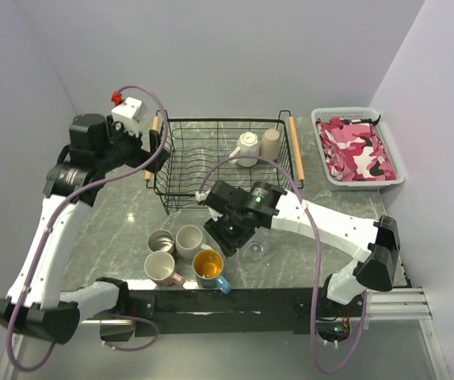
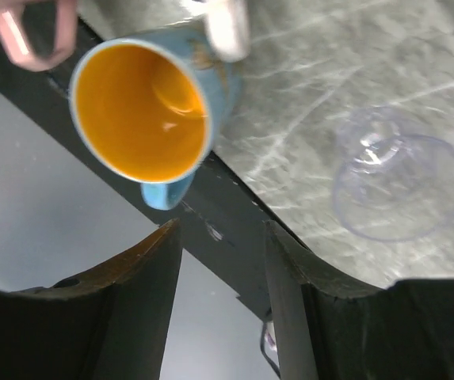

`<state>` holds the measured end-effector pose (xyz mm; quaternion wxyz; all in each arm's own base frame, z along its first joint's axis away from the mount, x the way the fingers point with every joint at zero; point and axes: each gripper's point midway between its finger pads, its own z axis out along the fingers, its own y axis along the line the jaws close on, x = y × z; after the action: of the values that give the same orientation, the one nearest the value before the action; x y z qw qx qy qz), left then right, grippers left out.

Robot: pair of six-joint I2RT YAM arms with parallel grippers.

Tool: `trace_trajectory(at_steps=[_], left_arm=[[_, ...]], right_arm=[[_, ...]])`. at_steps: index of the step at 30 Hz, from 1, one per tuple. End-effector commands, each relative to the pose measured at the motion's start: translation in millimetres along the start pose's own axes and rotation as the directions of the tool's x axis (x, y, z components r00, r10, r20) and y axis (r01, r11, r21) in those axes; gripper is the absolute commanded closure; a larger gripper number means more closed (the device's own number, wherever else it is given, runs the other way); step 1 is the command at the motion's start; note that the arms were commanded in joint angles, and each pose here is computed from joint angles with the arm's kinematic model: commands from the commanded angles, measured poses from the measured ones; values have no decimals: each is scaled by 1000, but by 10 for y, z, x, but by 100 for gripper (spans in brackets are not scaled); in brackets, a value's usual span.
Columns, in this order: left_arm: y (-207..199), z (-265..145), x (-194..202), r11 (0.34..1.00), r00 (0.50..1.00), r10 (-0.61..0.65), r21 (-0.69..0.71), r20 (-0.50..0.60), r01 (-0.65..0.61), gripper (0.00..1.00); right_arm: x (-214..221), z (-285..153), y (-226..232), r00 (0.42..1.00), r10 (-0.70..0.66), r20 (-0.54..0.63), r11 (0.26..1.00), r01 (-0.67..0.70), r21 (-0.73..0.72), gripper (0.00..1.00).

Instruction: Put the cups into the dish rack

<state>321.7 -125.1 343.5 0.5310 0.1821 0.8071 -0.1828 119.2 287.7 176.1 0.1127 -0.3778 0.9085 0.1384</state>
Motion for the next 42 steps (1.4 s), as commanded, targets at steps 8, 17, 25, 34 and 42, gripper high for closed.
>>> trace_trajectory(at_steps=[8, 17, 25, 34, 42], left_arm=[[-73, -212, 323, 999, 998, -43, -6, -41, 43, 4], [-97, -250, 307, 1000, 999, -17, 7, -31, 17, 4], [-91, -220, 234, 1000, 1000, -12, 10, -14, 12, 4], [-80, -194, 91, 1000, 1000, -4, 10, 9, 4, 3], [-50, -212, -41, 1000, 1000, 2, -9, 28, -2, 4]], right_arm=[[-165, 130, 323, 993, -18, 114, 998, 24, -52, 47], [-241, 461, 286, 995, -61, 74, 998, 62, -12, 48], [-192, 743, 262, 996, -89, 25, 996, 89, -5, 49], [22, 1055, 231, 996, -85, -17, 996, 85, -30, 55], [176, 1223, 200, 998, -66, -18, 997, 65, -50, 76]])
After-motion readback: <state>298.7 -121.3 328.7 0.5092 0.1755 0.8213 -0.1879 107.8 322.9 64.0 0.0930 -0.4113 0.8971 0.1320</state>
